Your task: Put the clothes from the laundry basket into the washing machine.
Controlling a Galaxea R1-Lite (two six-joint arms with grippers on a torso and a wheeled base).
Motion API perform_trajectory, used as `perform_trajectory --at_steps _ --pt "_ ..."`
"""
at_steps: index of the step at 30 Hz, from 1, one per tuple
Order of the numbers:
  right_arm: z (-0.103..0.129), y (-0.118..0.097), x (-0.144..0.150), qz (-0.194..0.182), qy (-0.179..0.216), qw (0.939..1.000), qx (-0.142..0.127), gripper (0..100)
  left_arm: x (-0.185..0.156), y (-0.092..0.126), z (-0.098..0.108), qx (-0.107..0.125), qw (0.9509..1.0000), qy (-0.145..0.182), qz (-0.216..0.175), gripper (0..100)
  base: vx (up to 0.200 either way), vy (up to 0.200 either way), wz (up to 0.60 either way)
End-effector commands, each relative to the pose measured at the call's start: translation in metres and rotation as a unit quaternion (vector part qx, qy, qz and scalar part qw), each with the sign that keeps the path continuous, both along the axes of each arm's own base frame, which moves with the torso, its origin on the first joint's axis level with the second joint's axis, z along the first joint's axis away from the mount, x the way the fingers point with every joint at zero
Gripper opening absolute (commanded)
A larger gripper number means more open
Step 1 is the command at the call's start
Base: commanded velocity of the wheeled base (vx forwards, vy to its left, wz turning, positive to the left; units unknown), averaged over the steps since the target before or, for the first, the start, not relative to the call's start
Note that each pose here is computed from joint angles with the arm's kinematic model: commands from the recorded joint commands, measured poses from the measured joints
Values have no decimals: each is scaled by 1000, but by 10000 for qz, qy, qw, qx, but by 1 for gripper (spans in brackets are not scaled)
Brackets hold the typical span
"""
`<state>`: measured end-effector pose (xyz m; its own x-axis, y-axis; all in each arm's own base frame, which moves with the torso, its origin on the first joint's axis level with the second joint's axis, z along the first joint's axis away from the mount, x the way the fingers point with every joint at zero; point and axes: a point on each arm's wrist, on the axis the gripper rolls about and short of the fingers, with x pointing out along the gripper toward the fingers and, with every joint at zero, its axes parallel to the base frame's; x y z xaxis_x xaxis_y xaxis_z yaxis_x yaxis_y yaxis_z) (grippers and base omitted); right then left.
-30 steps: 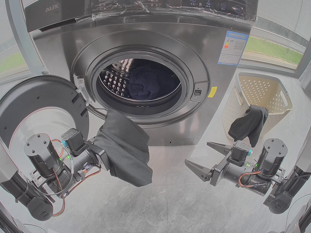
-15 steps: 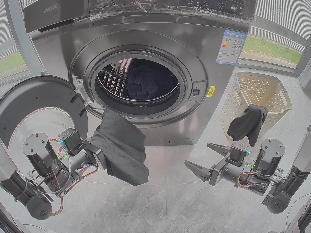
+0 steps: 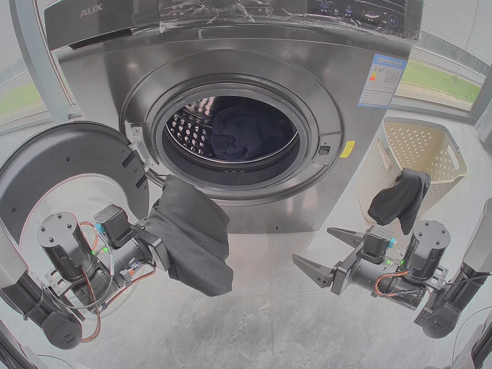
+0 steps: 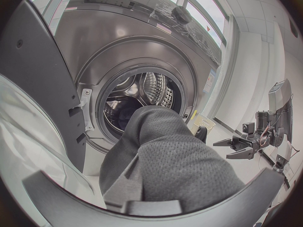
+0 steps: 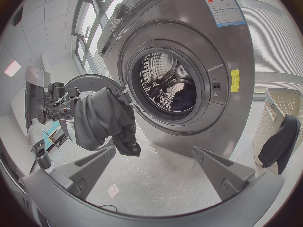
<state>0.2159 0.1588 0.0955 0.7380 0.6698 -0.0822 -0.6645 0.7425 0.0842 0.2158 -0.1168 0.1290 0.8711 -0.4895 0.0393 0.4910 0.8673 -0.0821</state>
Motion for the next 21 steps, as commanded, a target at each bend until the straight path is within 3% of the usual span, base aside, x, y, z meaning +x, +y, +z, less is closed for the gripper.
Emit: perform_trajectory --at_steps 1,10,21 --pt "-1 0 0 6 12 10000 -10 100 1 0 0 17 10000 -3 6 0 0 0 0" --pt "-1 1 -1 22 12 10000 -10 100 0 -1 -3 69 10000 29 -16 0 200 0 0" --pt "-1 2 -2 45 18 10000 -15 100 1 -2 -4 83 9999 56 -16 0 0 0 0"
